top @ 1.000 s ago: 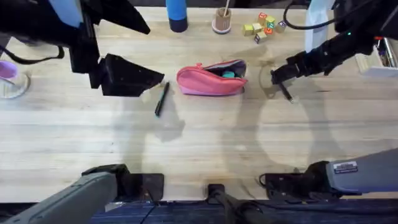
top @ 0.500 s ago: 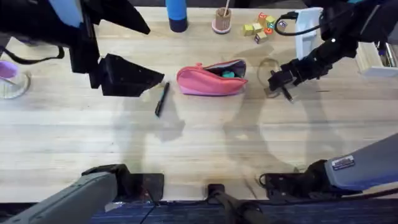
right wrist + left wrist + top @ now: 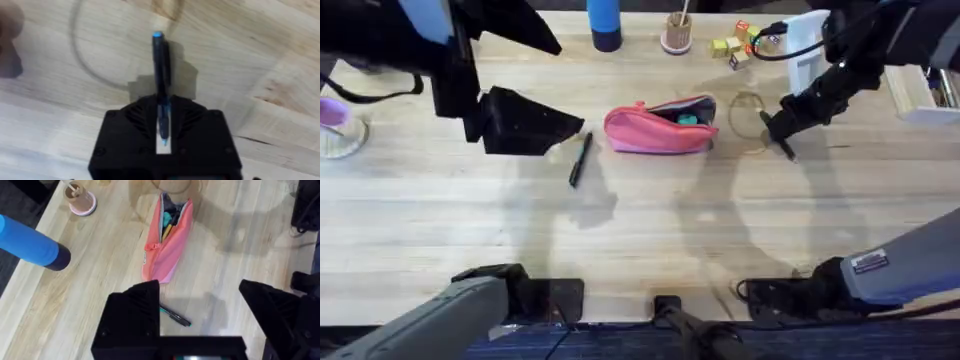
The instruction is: Unzip the bag, pick up the pens from the table one at a time and place them inside, then zip the bag closed.
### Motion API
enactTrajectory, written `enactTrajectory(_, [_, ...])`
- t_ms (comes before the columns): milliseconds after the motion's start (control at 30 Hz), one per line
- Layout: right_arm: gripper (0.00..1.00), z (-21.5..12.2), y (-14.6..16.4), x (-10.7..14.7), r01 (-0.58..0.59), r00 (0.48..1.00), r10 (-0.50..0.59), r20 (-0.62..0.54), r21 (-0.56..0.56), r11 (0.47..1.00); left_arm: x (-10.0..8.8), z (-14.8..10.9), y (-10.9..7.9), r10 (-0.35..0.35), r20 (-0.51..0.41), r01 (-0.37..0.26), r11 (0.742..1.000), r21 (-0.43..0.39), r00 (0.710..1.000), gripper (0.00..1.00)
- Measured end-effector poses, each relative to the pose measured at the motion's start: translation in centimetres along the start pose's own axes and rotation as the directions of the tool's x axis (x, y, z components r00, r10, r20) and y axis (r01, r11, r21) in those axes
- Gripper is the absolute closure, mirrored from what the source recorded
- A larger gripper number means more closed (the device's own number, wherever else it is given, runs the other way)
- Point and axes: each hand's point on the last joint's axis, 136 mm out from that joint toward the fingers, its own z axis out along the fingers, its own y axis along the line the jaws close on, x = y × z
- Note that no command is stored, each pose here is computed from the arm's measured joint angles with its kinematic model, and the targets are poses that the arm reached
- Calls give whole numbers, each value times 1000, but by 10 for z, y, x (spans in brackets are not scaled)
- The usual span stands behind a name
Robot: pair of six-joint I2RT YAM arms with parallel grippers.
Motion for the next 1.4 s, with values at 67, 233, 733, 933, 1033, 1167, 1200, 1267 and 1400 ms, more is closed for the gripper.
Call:
enactTrajectory(67, [898,0,3,-1,9,1000,-9,-1,2,1000,0,0,0,0,0,0,1000,0,1000,7])
enactTrajectory(233, [956,0,5,-3,21,1000,-21,0,6,1000,0,0,0,0,0,0,1000,0,1000,7])
enactTrajectory(733, [972,-43,22,-24,79,986,-79,144,7,997,0,0,0,0,0,0,1000,0,1000,7])
enactTrajectory(933, [971,-98,59,-44,380,873,-400,279,127,916,0,0,0,0,0,0,1000,0,1000,7])
enactTrajectory(1033, [971,-99,81,-48,530,789,-552,269,154,834,0,0,0,0,0,0,1000,0,1000,7])
enactTrajectory(1167, [971,-99,107,-51,709,635,-733,245,192,678,0,0,0,0,0,0,1000,0,1000,7])
enactTrajectory(1200, [971,-99,112,-51,742,597,-766,238,200,640,0,0,0,0,0,0,1000,0,1000,7])
enactTrajectory(1267, [971,-99,122,-52,801,516,-827,225,217,558,0,0,0,0,0,0,1000,0,1000,7])
enactTrajectory(1400, [971,-99,135,-52,868,393,-897,203,239,435,0,0,0,0,0,0,1000,0,1000,8])
